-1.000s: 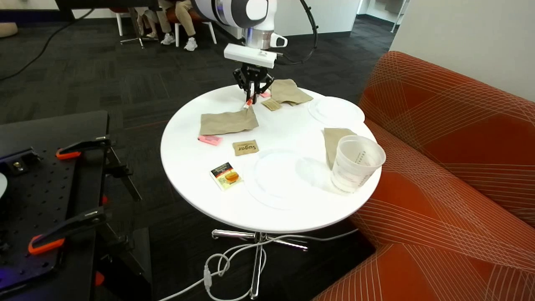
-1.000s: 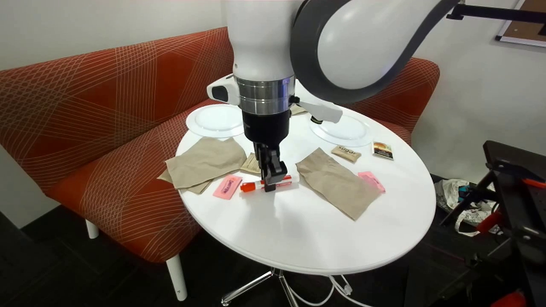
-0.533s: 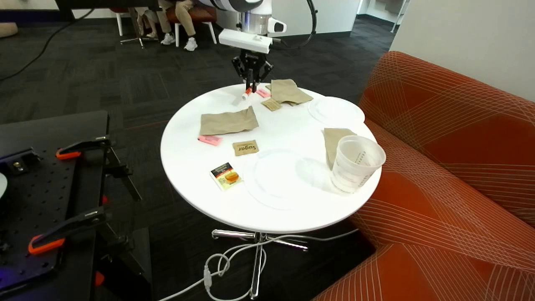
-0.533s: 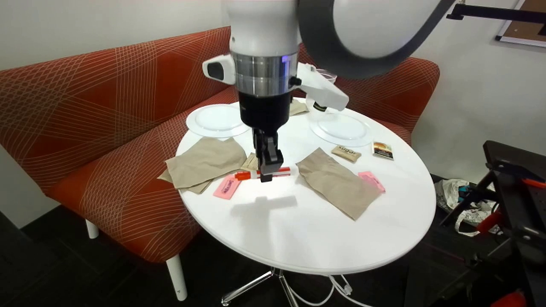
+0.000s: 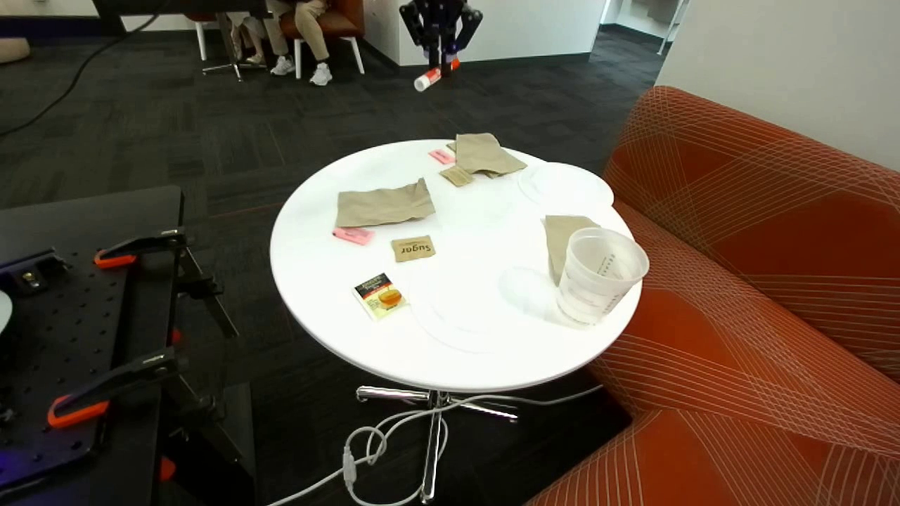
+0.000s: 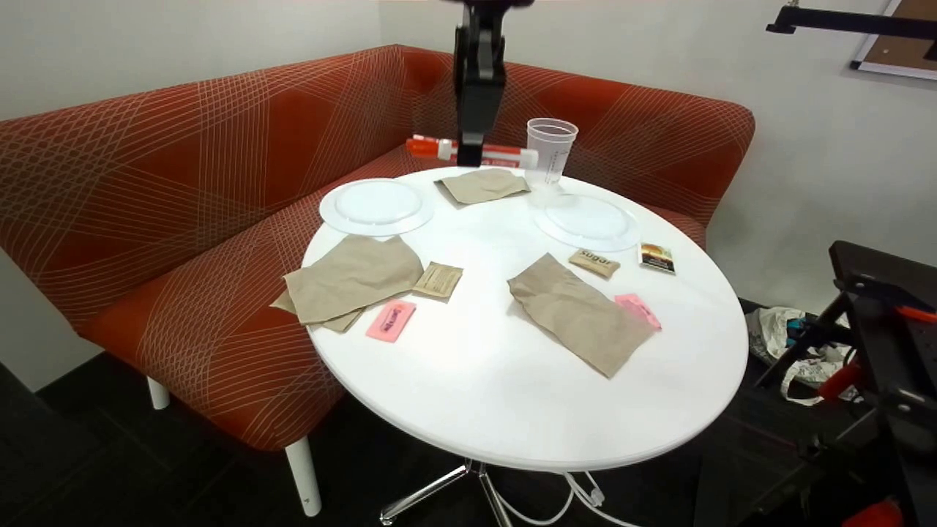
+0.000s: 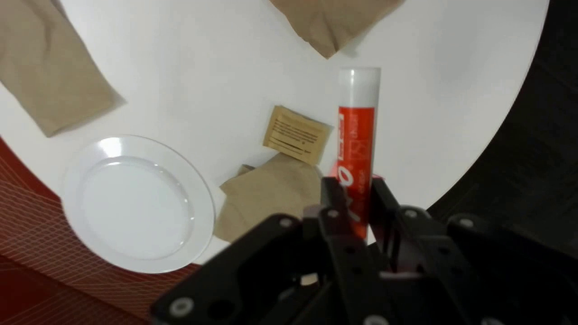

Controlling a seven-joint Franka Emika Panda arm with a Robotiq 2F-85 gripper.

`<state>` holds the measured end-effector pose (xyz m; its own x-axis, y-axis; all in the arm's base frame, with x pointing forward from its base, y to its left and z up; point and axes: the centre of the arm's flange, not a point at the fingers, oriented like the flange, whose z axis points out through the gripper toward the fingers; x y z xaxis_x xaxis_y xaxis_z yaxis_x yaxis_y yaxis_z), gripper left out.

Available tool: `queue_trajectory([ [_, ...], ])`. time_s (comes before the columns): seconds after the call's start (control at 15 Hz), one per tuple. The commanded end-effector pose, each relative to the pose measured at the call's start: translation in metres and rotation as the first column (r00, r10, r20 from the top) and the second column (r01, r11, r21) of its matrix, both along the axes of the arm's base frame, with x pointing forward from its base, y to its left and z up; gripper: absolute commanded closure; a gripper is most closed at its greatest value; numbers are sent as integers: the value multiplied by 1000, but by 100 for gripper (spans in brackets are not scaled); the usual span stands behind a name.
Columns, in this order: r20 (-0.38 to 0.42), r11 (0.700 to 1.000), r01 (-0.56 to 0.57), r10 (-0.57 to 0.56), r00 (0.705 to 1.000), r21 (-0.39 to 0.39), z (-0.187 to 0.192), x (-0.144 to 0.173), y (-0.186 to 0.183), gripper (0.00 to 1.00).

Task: Put the red marker inside the clear cup

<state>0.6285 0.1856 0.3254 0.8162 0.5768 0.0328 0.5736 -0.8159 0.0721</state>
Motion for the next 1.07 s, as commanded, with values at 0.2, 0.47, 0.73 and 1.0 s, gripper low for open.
queue_trajectory([
  [0.2,2,992,124,-124,992,-13,96,-15,-65,95],
  [0.47,20,995,102,-101,995,-15,82,-5,-56,81],
  [0.73,31,992,126,-125,992,-27,73,-2,-45,95],
  [1.0,167,949,314,-313,935,26,79,7,-23,95],
])
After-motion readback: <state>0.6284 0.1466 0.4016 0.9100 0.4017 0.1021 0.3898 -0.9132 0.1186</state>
